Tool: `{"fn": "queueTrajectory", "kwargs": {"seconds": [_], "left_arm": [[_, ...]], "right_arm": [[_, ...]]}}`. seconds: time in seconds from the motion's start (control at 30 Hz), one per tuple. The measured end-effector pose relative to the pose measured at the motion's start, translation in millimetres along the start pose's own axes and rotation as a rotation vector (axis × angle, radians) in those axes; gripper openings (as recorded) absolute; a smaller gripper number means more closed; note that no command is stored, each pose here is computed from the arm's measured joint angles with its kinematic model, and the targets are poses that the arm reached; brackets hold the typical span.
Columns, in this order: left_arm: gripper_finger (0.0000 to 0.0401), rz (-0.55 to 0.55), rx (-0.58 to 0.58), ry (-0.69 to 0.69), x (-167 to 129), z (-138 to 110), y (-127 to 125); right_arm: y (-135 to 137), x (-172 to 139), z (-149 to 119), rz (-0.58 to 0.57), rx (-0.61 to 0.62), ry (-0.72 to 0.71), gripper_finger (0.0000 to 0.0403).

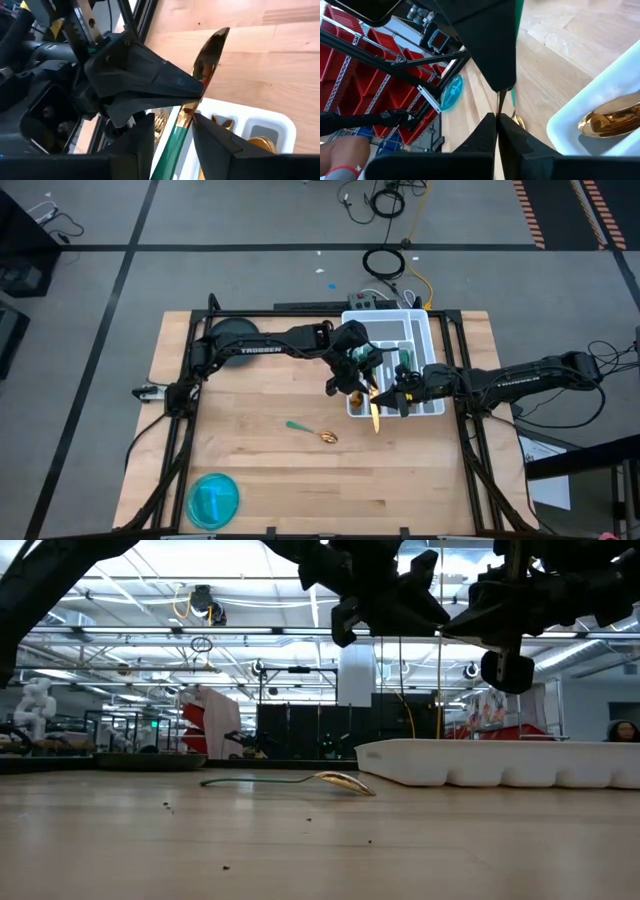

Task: Sort silverware
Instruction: Put the green knife on the silverware tray with the other green knives

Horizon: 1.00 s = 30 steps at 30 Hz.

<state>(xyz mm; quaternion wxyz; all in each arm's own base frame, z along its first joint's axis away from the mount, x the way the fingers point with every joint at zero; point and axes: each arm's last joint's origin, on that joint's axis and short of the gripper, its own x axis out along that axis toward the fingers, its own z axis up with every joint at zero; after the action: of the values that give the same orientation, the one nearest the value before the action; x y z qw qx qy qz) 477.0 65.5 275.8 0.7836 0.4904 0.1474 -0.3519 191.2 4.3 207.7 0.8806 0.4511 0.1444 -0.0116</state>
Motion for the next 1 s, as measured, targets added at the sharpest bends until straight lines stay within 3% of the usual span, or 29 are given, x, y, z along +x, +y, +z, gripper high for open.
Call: {"fn": "queueTrajectory", "kwargs": {"seconds": [0.17,0.5,0.73,0.87,1.0], "left_arm": [[0.0145,0.015,-0.007,0.062,0.1,-1.4,0.7],[0.0147,0.054,-0.211,0.102,-7.5,-18.6,3.8],[0.0147,0.063,-0.266,0.171,-9.5,-23.2,2.9],[0.0147,0.066,-0.242,0.201,-9.2,-23.4,2.8],[0.0146,0.061,-0.046,0.306,-5.5,-17.0,2.4]], "right_arm": [[2.5,-0.1,2.5,0.017,-0.031,-0.033,0.0001],[0.8,-0.4,4.1,-0.026,-0.035,-0.076,0.0001],[-2.8,-0.8,7.2,-0.063,-0.03,-0.107,0.0],[-5.7,-1.2,9.0,-0.084,-0.022,-0.114,0.0],[-7.0,-1.1,9.0,-0.088,-0.018,-0.102,0.0]]}}
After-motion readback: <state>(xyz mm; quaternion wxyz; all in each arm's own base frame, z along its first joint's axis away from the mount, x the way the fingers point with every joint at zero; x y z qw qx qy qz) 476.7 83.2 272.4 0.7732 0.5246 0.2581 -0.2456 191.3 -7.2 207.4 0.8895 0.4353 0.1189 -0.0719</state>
